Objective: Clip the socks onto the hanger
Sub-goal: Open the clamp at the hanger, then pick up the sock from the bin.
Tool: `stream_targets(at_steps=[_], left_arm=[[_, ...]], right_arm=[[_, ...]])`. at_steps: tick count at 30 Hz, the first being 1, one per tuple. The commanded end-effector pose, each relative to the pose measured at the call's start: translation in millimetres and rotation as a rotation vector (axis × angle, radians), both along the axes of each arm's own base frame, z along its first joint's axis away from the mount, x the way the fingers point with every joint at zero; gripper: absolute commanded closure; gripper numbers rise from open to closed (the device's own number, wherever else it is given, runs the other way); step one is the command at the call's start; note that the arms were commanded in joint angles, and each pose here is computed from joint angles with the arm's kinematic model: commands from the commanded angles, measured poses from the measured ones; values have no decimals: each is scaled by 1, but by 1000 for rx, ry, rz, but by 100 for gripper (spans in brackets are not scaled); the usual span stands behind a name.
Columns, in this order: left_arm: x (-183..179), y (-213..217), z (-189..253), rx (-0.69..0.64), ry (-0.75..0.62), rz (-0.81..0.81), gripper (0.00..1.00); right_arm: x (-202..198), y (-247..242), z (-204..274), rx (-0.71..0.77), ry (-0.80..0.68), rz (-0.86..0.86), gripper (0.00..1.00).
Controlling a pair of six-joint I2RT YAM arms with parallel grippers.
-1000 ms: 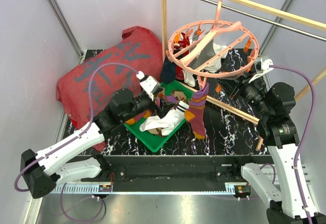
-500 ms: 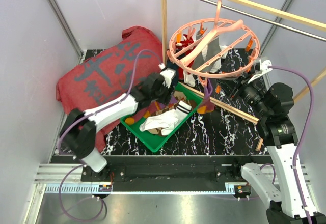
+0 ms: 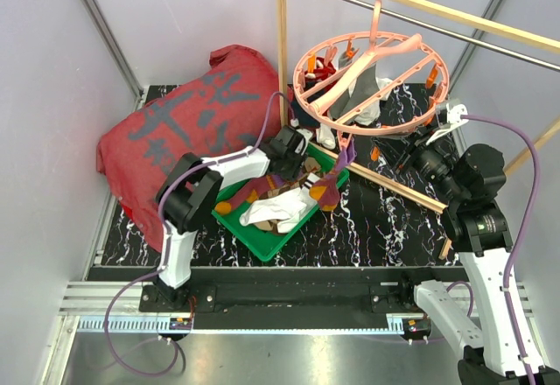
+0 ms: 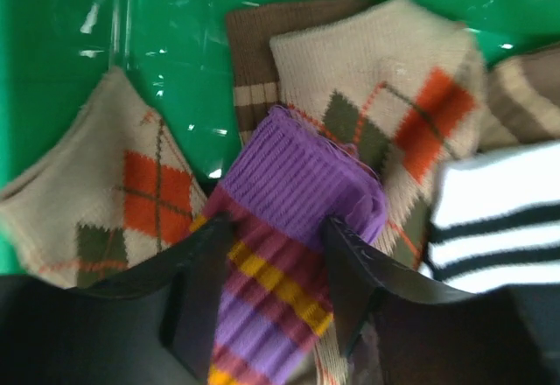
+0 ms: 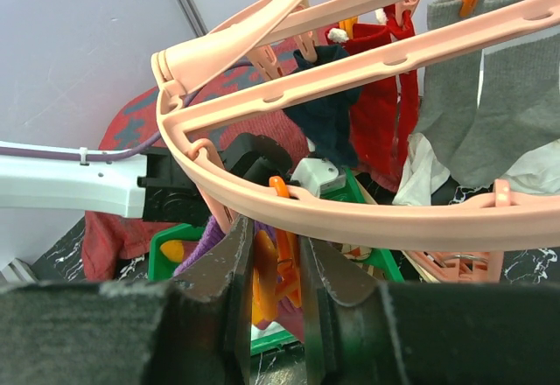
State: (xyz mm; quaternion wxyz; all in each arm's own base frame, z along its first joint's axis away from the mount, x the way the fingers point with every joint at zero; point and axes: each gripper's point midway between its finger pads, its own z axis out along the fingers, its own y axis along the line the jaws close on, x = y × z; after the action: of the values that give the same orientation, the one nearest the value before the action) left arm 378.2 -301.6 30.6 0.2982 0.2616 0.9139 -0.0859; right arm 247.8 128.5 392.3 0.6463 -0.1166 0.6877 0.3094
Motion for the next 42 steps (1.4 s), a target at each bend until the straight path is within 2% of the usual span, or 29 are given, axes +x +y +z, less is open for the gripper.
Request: stream_targets(at_steps=[1,2,3,6,8,12,14,19,22,29,32,36,42], left_arm=[[3,-5,-14,14,46,-14,60],[1,-5,-17,18,60,-17,65],[-1,-6,-15,12,65,-25,73],[-6,-7,4,-24,46,-42,87],[-6,-6,21,-46,11,-44,91],[-12,2,76,-118,-88,-27,91],[-14,5,90,-138,-113,-21,86],[-26,12,125,-200,-165,-19,84],[-31,12,133,-233,-187,-28,79],[-48,10,98,-251,-83,-26,77],[-48,10,90,-256,-77,-8,84],[-49,10,100,-293,-97,-3,99],[-66,17,155,-426,-225,-25,100]], right_arm=[[-1,5,-1,-9,-10,33,85],[-1,5,-1,-11,-10,33,85],[0,5,-1,-10,-10,31,85],[-2,4,0,-12,-16,27,85],[-2,4,-3,-14,-11,25,85],[-2,4,-3,-13,-10,28,85],[-2,3,-2,-15,-13,25,85],[-1,3,-2,-18,-15,23,85],[-2,3,-2,-19,-17,25,85],[-3,4,-3,-15,-9,28,85],[-3,4,-4,-15,-8,30,85],[-2,5,-4,-14,-5,33,85],[-2,4,-2,-11,-8,28,85]])
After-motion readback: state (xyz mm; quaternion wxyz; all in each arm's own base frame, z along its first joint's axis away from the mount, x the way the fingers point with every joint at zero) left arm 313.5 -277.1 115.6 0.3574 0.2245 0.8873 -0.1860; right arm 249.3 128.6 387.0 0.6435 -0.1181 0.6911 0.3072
